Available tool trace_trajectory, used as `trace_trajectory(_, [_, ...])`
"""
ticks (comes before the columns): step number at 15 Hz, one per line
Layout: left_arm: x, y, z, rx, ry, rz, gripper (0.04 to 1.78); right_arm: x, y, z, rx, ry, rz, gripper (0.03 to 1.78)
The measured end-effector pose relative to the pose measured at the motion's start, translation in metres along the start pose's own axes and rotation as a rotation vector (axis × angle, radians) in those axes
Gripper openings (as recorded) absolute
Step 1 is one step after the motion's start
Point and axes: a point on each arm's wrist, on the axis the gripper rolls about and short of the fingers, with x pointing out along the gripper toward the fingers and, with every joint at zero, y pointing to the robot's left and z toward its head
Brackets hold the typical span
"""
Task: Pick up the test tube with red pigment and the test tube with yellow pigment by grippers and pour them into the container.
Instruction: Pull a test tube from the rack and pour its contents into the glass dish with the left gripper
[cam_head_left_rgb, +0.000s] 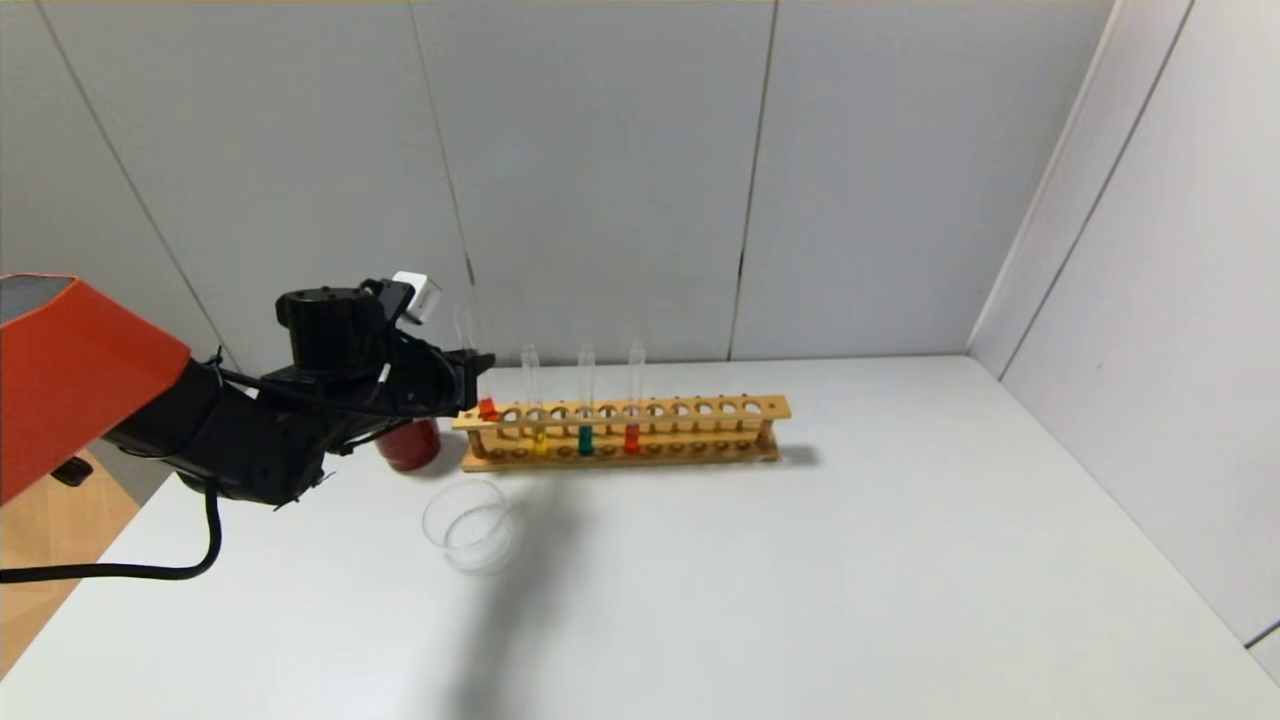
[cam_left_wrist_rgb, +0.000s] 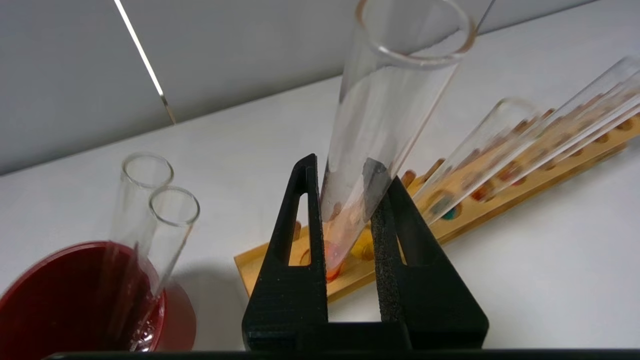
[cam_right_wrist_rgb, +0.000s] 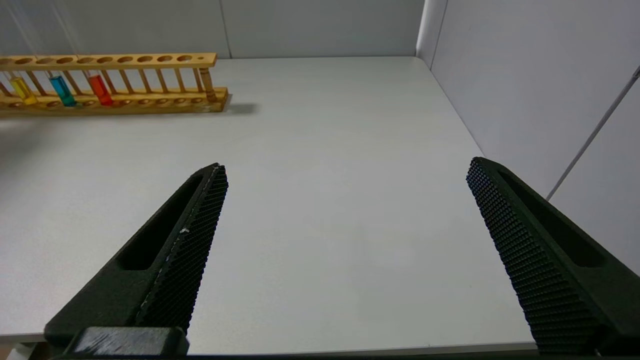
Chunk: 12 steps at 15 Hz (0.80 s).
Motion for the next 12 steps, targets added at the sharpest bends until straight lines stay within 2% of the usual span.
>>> trace_trajectory(7, [-0.033,-0.013,0.055,0.028,-0.079,0.011,0.32,0.0,0.0,0.0,0.0,0.0,0.0,1.75])
trace_trajectory(12, [-0.077,-0.026,0.085,0.054,-0.122,0.014,0.32,0.0,0.0,0.0,0.0,0.0,0.0,1.75])
